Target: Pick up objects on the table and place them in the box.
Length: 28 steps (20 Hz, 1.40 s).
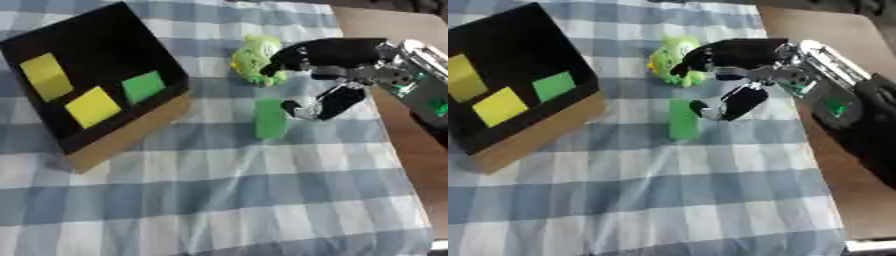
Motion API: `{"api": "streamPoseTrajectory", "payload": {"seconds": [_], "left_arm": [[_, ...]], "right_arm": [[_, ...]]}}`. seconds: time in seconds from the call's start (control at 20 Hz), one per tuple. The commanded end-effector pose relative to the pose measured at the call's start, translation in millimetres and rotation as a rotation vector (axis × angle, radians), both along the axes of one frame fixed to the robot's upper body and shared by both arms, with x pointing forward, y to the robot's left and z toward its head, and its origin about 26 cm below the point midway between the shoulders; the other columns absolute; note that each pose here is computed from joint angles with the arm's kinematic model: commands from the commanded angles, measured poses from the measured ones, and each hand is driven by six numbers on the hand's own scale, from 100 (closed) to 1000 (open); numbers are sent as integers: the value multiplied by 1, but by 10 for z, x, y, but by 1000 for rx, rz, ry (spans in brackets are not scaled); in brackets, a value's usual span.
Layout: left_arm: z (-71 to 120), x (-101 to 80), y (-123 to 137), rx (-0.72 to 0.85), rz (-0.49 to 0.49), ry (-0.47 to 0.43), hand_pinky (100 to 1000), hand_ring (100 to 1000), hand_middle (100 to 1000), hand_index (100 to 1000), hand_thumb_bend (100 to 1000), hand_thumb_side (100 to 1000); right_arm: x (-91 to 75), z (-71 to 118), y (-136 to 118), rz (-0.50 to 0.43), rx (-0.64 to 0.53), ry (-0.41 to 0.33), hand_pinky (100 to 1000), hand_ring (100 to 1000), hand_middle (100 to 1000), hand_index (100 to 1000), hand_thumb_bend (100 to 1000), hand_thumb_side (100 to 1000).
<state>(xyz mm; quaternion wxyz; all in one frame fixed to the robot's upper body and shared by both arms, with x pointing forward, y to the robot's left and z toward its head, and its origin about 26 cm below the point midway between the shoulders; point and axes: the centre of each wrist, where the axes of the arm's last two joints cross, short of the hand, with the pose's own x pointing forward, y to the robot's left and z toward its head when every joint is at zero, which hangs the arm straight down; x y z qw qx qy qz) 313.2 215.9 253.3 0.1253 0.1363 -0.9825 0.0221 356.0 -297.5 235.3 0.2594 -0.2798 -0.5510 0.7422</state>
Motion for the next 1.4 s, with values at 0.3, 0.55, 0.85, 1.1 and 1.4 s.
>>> {"api": "streamPoseTrajectory", "payload": {"seconds": [0.3, 0.55, 0.85, 1.1, 1.4], "left_arm": [[74, -34, 29, 16, 6, -23, 755, 897, 768, 809, 588, 608], [68, -34, 31, 17, 8, -18, 755, 898, 769, 809, 587, 608], [52, -36, 39, 20, 12, -9, 755, 900, 770, 809, 583, 611], [36, -37, 49, 26, 18, 0, 755, 900, 771, 809, 582, 612], [29, -38, 51, 28, 18, 3, 756, 900, 770, 809, 582, 610]], "right_arm": [[99, -70, -23, -59, -60, 15, 967, 978, 810, 993, 184, 695], [138, -129, -55, -85, -59, 16, 966, 976, 785, 997, 150, 730], [67, 4, 0, -36, -1, 1, 969, 965, 762, 996, 100, 670], [-69, 273, 125, -2, 83, -59, 970, 964, 769, 996, 100, 592], [-134, 276, 216, -31, 49, -91, 969, 977, 798, 998, 242, 567]]}}
